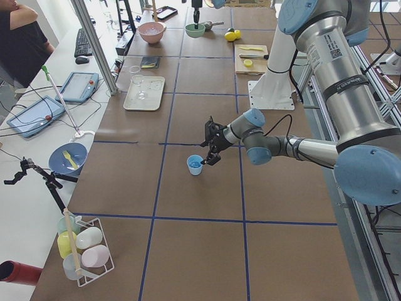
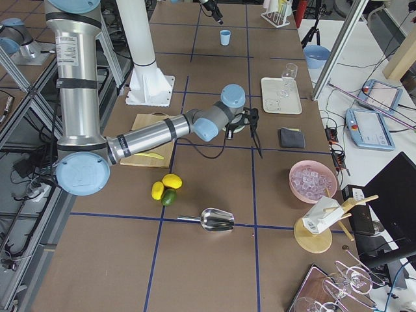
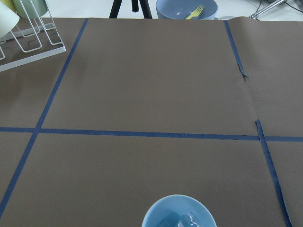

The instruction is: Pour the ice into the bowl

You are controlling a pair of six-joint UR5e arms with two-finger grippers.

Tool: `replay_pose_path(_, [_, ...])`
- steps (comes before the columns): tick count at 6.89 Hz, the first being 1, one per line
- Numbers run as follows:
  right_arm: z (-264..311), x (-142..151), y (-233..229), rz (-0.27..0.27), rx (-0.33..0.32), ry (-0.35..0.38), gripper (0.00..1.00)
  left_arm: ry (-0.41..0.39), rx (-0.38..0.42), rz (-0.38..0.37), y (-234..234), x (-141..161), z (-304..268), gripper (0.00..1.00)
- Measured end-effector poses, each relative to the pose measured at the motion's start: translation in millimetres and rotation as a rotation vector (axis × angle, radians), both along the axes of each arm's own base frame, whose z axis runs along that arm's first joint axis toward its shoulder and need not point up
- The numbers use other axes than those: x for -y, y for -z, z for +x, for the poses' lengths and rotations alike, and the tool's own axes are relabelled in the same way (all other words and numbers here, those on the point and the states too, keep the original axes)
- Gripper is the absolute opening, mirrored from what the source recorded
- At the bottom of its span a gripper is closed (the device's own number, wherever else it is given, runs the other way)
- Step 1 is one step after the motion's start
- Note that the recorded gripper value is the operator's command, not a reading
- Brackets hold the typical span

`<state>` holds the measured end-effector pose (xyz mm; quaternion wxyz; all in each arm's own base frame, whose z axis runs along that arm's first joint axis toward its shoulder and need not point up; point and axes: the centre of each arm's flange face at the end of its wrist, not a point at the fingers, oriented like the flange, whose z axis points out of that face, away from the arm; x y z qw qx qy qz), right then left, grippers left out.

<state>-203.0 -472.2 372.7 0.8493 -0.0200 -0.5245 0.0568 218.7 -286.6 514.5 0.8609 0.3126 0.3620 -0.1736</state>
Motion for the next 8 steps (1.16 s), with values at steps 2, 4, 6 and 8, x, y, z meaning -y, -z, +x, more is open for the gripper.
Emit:
replay_pose_path(2, [-88, -13, 82, -0.063, 0.03, 0.013, 0.0, 0.075, 0.015, 0.032, -26, -21, 33, 1.0])
replay_pose_path(4, [-160, -33, 148, -0.085, 0.009, 0.017, 0.0, 0.132, 0.022, 0.064, -52, -29, 58, 1.0])
replay_pose_path(6, [-222, -52, 200, -0.087, -0.017, 0.014, 0.0, 0.182, 0.035, 0.117, -70, -30, 83, 0.99])
replay_pose_path(8, [-287, -59, 233, -0.092, -0.046, -0.009, 0.0, 0.251, 0.052, 0.184, -79, -23, 93, 0.99])
